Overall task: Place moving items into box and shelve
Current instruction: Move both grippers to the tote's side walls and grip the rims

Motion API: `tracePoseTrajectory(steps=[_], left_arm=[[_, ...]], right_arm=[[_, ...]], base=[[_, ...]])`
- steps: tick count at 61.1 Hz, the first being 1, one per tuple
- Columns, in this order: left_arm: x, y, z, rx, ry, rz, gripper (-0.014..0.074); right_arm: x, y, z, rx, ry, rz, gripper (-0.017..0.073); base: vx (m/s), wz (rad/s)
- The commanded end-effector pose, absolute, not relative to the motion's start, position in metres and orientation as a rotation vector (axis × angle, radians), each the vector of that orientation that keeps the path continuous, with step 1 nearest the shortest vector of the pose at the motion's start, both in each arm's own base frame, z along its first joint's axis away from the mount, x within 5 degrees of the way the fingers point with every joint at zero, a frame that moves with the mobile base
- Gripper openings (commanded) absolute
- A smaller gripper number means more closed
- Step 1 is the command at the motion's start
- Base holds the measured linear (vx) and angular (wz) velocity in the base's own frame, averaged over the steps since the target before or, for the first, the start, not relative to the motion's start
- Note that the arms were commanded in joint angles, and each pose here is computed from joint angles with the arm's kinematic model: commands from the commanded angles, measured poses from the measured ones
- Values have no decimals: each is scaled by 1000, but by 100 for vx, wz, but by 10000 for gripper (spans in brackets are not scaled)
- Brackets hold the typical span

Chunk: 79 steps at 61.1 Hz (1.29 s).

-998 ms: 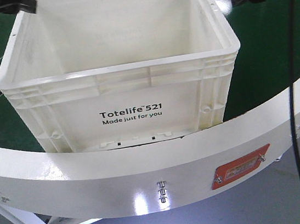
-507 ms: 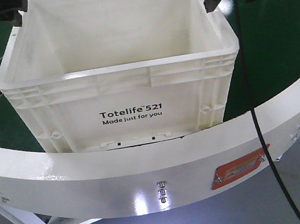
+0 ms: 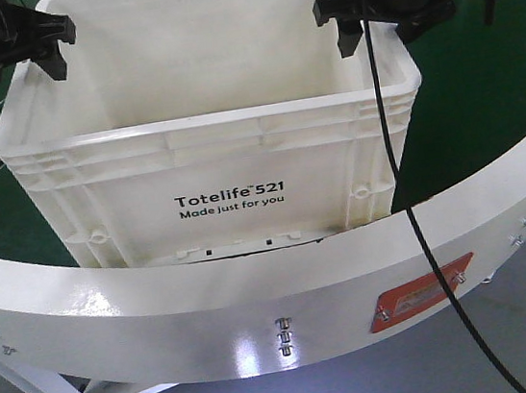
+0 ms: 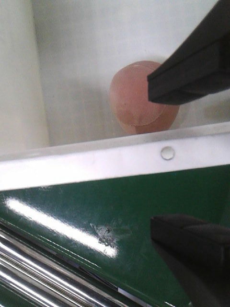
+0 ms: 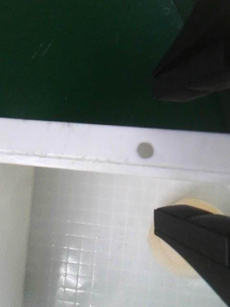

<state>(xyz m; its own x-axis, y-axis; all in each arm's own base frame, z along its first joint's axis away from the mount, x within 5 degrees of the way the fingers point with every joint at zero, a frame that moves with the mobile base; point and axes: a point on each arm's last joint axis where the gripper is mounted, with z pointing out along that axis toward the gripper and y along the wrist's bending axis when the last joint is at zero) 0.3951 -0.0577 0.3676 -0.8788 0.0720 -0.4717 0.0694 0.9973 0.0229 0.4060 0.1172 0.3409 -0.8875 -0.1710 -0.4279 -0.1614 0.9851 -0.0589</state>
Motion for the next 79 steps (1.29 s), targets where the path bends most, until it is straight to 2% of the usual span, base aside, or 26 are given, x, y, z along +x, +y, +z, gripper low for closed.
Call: tracePoseTrajectory(steps=[1, 30, 44, 58, 65, 79], left_arm=[[382, -56, 398, 95, 2557, -11, 587], [382, -60, 396, 124, 2566, -56, 587], [388, -61, 376, 128, 2626, -48, 587], [391, -61, 377, 127, 2601, -51, 585], [391, -61, 377, 127, 2596, -52, 548], [392, -61, 377, 127, 2592, -52, 377]], right_arm=[[401, 112, 370, -211, 2574, -18, 503], [406, 113, 365, -189, 2570, -16, 503], [405, 112, 366, -189, 2570, -23, 500], [405, 112, 366, -187, 2576, -30, 452], [405, 112, 366, -185, 2576, -30, 406], [405, 112, 366, -185, 2576, -30, 299]], base=[[0, 0], [0, 0], [0, 0], [0, 0], [0, 0], [0, 0]])
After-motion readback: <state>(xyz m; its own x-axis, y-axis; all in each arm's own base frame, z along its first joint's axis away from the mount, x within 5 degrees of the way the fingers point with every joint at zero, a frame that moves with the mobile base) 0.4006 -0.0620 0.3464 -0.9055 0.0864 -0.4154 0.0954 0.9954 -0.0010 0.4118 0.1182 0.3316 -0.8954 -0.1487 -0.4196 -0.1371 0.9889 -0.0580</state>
